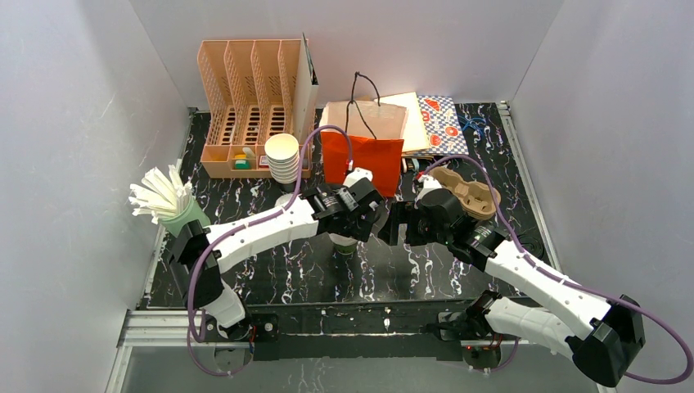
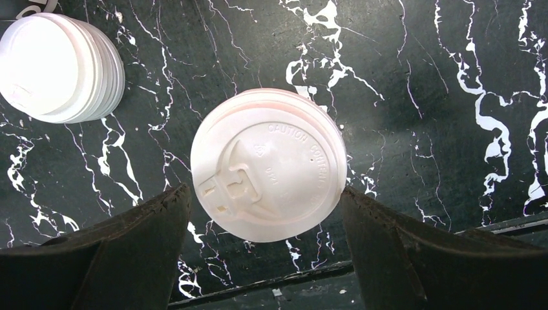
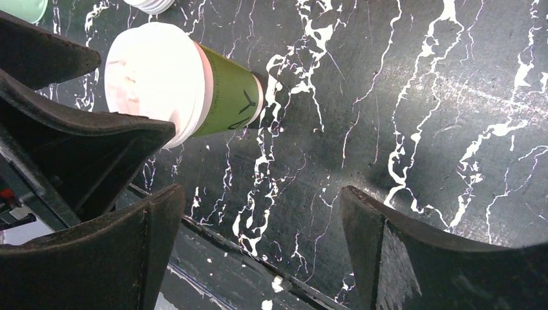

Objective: Pack the takeout coffee

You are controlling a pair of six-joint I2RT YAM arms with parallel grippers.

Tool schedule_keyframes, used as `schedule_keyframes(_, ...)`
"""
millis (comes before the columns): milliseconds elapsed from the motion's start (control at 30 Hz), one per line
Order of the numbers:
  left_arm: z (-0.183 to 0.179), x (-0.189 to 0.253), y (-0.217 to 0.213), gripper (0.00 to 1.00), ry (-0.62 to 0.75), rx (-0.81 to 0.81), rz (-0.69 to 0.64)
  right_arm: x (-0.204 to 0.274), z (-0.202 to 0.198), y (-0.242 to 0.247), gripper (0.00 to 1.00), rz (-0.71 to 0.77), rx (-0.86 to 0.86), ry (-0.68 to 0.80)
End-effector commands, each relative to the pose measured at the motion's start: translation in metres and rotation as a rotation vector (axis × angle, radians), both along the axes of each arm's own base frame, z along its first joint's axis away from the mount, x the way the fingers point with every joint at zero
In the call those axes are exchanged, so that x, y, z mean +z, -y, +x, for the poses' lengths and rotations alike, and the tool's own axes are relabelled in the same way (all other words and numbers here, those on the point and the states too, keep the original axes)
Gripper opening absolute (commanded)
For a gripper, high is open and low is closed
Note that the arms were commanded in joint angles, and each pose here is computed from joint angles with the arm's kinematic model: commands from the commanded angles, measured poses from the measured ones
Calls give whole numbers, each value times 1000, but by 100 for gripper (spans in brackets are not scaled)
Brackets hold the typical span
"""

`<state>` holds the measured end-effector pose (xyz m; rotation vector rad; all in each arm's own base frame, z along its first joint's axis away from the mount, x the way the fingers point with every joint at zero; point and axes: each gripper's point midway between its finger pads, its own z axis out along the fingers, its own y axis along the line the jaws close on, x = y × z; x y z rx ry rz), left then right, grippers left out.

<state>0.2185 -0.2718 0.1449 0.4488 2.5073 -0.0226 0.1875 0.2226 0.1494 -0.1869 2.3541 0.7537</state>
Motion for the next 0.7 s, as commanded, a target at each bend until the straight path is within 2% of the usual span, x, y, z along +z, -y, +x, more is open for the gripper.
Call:
schedule_keyframes(0, 6, 8, 2, 83, 14, 2, 3, 15, 6, -5, 98, 42, 1, 40)
schedule_keyframes(167, 7, 25, 3, 86, 38, 1, -32, 13, 5, -6, 98, 42, 6, 38)
schedule_keyframes(233, 7, 35, 2, 86, 52, 0, -56, 15, 5, -10, 95, 53, 19, 38)
schedule_keyframes(333, 6, 46, -5, 85, 65, 9, -83, 21, 5, -19, 87, 87, 49, 34)
schedule_keyframes(500, 13, 49, -33, 68, 39, 75, -175, 33, 6, -36, 65, 143, 95, 25)
schedule_keyframes(600, 14, 44, -46, 66, 9, 107, -250, 42, 11, -49, 49, 155, 122, 11)
schedule_keyframes(667, 16, 45, -53, 64, 15, 127, -280, 41, 13, -55, 44, 123, 140, -24)
